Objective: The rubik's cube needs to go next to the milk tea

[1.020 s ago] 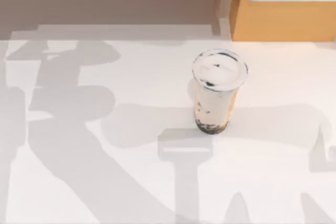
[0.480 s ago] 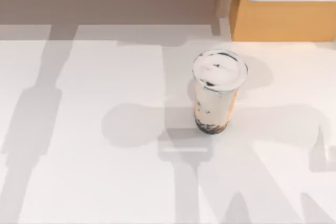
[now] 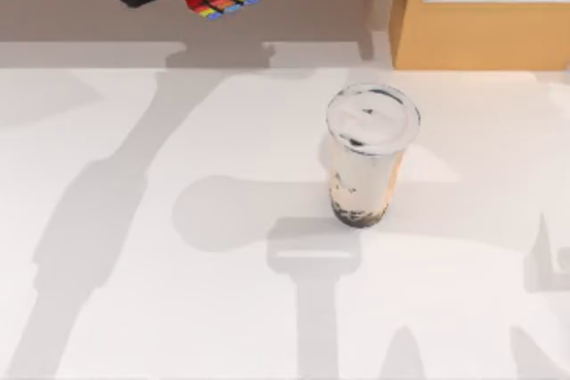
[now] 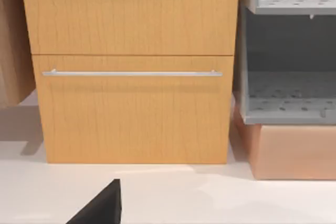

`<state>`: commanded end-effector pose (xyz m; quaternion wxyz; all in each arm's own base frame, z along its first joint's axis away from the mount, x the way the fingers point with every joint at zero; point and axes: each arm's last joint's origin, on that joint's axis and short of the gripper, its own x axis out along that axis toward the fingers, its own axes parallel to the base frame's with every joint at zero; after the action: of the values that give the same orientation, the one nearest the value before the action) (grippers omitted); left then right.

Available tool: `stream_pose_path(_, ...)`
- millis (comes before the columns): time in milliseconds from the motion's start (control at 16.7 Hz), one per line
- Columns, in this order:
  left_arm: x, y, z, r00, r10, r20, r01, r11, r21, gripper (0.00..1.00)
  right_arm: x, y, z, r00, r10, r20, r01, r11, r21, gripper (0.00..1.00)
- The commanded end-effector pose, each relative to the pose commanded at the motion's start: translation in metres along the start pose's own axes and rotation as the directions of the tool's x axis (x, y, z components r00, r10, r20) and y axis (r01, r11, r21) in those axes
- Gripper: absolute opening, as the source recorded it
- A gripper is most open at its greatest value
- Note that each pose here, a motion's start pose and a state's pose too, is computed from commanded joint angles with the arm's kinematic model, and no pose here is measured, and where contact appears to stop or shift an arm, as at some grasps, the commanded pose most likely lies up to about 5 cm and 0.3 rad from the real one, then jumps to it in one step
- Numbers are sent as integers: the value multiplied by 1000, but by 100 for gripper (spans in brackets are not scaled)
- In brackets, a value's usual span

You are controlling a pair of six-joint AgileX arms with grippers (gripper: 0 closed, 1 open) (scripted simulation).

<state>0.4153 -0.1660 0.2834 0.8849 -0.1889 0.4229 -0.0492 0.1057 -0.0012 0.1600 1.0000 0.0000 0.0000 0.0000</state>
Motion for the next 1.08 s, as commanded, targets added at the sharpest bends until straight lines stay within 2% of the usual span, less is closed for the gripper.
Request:
stream_pose_path(180,13,-6,-40,951,152,-269,-130,987,99,0,0,0,0,1000,0,0,0,1000,0,100)
stream_pose_path(360,31,-3,-75,838,288,-464,-209,954,216,0,0,0,0,1000,0,0,0,1000,0,100)
stream_pose_path(480,41,-1,-92,767,346,-540,-228,934,276,0,0,0,0,1000,0,0,0,1000,0,100)
stream_pose_path(600,46,0,-100,732,371,-572,-230,924,305,0,0,0,0,1000,0,0,0,1000,0,100)
stream_pose_path(1080,44,2,-95,741,367,-562,-235,926,294,0,0,0,0,1000,0,0,0,1000,0,100)
